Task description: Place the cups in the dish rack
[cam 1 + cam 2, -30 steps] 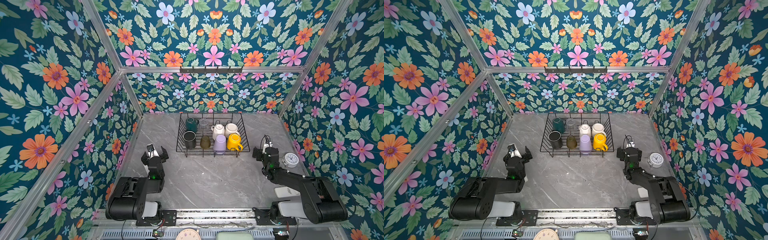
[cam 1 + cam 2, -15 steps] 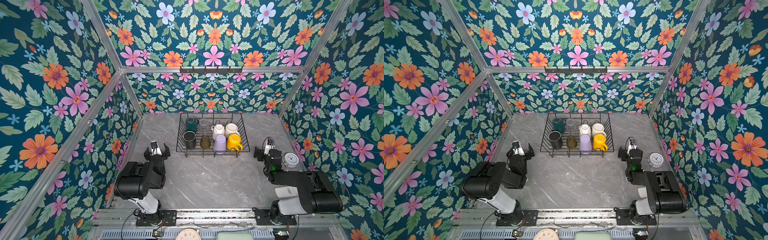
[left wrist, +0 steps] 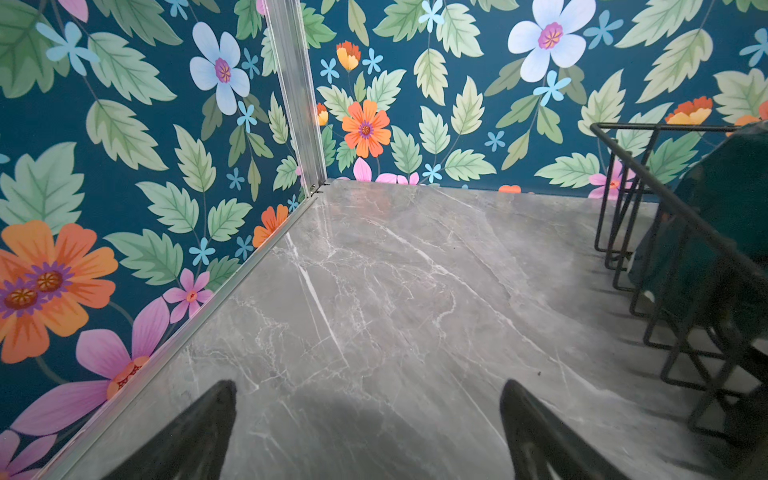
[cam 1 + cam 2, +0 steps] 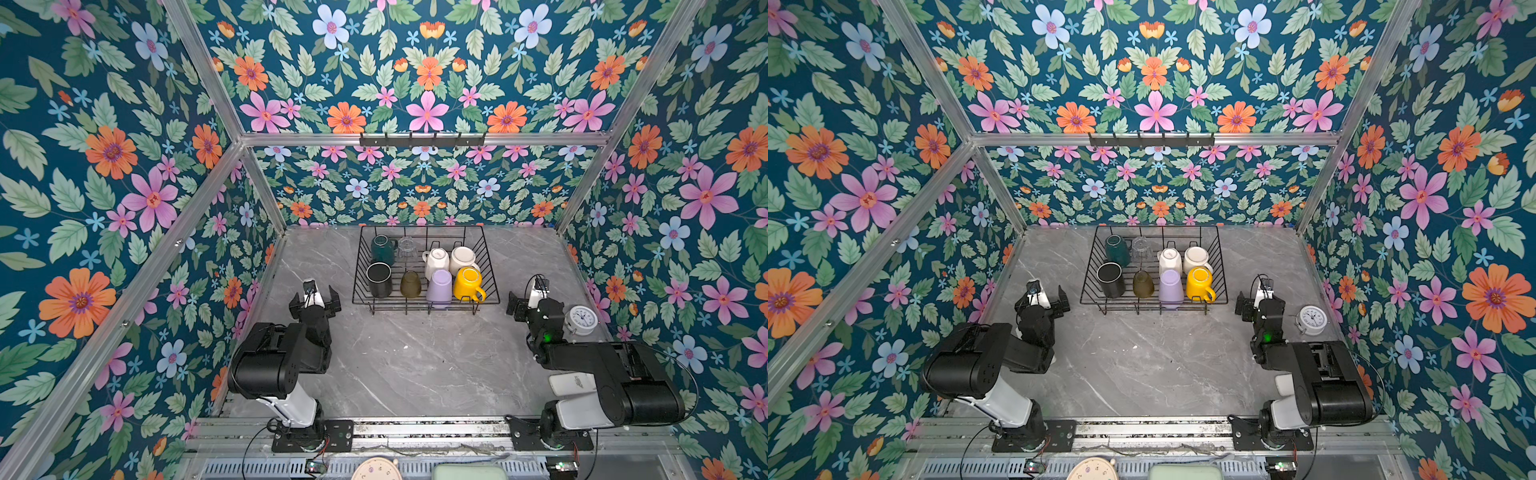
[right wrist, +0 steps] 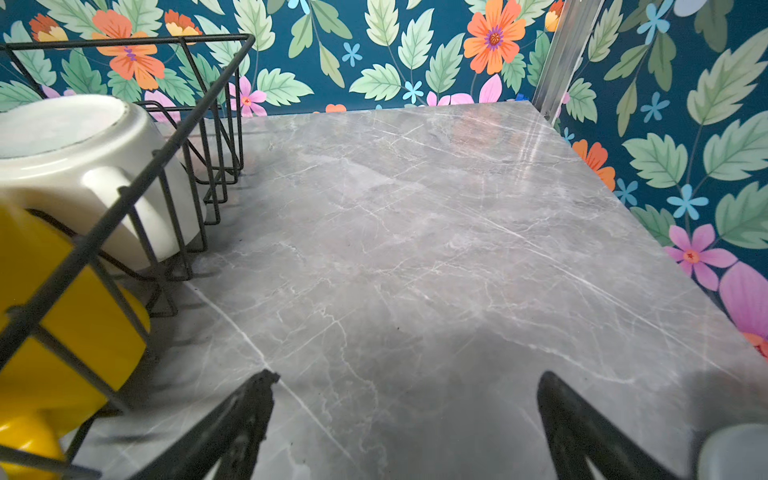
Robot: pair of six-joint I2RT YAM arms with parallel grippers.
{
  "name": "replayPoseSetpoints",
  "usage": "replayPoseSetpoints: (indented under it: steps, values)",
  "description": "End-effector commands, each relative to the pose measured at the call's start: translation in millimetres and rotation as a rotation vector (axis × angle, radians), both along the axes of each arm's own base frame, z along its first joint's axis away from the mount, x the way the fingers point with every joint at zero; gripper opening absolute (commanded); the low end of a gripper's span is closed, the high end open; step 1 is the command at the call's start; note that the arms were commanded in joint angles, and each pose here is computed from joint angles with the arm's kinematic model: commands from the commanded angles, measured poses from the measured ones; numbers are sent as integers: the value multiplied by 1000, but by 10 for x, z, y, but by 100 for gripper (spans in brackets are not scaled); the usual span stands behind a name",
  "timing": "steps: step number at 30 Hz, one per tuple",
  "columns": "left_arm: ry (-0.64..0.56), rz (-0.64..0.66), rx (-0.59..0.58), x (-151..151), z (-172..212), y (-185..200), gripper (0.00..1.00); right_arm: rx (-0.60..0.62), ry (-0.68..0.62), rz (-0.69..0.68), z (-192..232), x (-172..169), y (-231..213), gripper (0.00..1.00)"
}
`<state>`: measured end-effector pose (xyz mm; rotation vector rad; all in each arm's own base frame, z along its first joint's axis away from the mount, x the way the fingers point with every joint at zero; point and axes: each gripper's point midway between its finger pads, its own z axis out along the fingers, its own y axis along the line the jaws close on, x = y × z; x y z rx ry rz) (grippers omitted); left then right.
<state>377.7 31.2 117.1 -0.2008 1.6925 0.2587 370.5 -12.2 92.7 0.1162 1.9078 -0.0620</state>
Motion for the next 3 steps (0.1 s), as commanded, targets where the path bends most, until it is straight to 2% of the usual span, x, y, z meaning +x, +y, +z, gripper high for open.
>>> replayPoseSetpoints:
  steps: [1,3]
  values:
    - [-11,-4,-6,17,30,0,100,8,-28,1,68,20,10,99]
    - [-11,-4,-6,12,27,1,100,8,-28,0,69,22,4,99]
